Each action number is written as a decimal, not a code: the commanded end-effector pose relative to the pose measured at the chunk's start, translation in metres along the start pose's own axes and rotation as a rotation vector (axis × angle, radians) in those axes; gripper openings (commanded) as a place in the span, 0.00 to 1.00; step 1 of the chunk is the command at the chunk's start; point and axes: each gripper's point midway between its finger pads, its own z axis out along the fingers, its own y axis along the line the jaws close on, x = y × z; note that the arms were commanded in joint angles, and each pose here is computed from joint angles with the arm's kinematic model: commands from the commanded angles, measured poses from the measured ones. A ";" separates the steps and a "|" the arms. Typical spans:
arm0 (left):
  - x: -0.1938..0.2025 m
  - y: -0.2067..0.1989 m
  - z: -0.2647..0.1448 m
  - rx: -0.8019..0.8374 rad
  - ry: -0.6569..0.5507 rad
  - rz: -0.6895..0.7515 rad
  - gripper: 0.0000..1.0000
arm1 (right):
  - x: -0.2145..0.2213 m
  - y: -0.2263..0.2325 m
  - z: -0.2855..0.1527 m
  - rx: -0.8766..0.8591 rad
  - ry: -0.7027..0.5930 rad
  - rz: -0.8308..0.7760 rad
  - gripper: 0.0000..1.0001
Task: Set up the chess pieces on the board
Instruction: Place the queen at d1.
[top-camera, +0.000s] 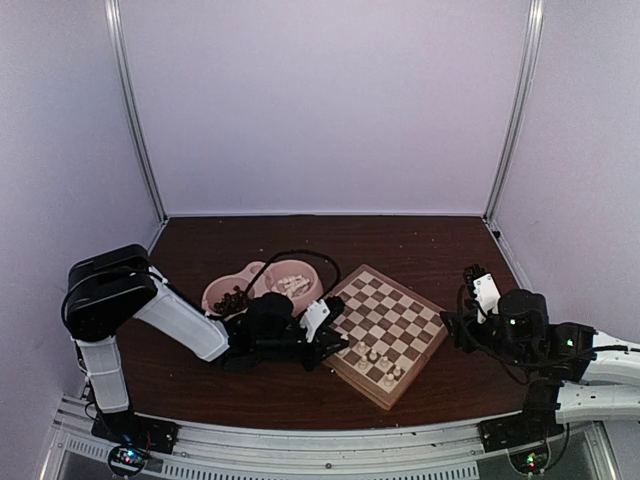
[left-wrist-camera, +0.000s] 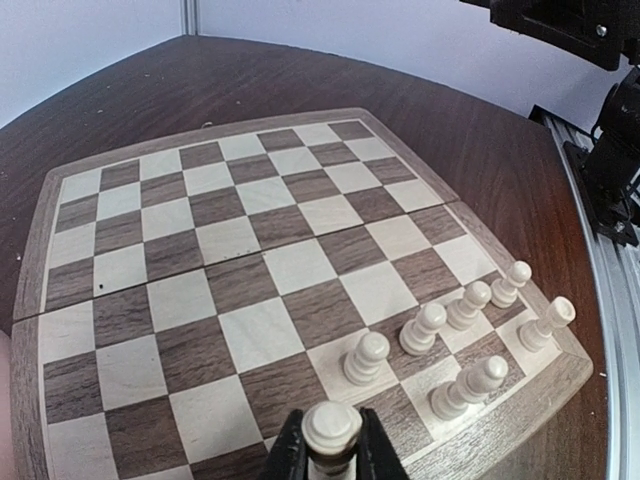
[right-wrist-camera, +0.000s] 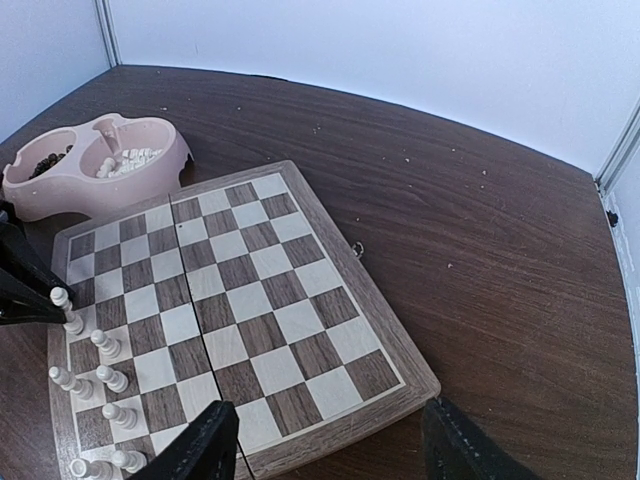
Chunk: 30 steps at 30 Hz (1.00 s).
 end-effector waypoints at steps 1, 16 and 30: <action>-0.007 0.003 0.001 -0.022 -0.051 0.017 0.08 | 0.001 0.000 0.002 -0.001 -0.005 -0.007 0.65; -0.013 0.002 -0.006 -0.022 -0.065 -0.021 0.45 | 0.002 0.001 0.003 -0.001 0.002 -0.010 0.65; -0.062 0.032 -0.071 -0.292 0.109 -0.125 0.60 | 0.002 0.002 0.004 -0.003 0.007 -0.015 0.66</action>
